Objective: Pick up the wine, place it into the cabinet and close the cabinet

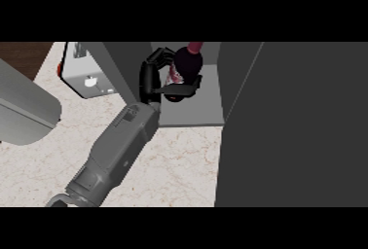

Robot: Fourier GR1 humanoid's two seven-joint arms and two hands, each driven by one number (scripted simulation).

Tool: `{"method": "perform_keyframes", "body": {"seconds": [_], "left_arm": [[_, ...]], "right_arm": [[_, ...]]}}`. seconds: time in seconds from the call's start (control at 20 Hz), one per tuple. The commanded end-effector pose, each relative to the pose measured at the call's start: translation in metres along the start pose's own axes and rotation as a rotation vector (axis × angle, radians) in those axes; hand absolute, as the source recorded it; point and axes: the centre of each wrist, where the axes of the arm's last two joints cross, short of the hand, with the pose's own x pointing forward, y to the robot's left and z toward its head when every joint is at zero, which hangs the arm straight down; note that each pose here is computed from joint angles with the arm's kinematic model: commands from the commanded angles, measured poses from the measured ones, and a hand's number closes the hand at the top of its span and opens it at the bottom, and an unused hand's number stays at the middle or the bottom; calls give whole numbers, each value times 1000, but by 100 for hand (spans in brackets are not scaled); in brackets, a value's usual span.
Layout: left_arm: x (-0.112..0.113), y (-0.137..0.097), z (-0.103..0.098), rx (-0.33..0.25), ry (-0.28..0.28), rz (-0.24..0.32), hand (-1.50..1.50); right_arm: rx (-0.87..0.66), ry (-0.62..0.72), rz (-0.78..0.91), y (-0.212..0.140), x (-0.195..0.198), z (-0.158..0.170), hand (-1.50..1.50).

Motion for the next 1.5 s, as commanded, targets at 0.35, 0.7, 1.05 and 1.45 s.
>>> {"method": "perform_keyframes", "body": {"seconds": [0.35, 0.7, 1.05, 1.45], "left_arm": [[-2, 1, -18, 56, -49, -33, 150], [8, -1, -33, 134, 19, 50, 150], [-13, 11, -21, 130, 59, 125, 150], [-13, 27, -30, 155, 43, 85, 150]], "right_arm": [[54, -44, -38, 9, 17, 24, -150], [29, -56, -73, 13, 5, 4, -150], [59, -60, -72, 11, 17, 16, -150], [57, -66, -50, 14, 10, 12, -150]]}}
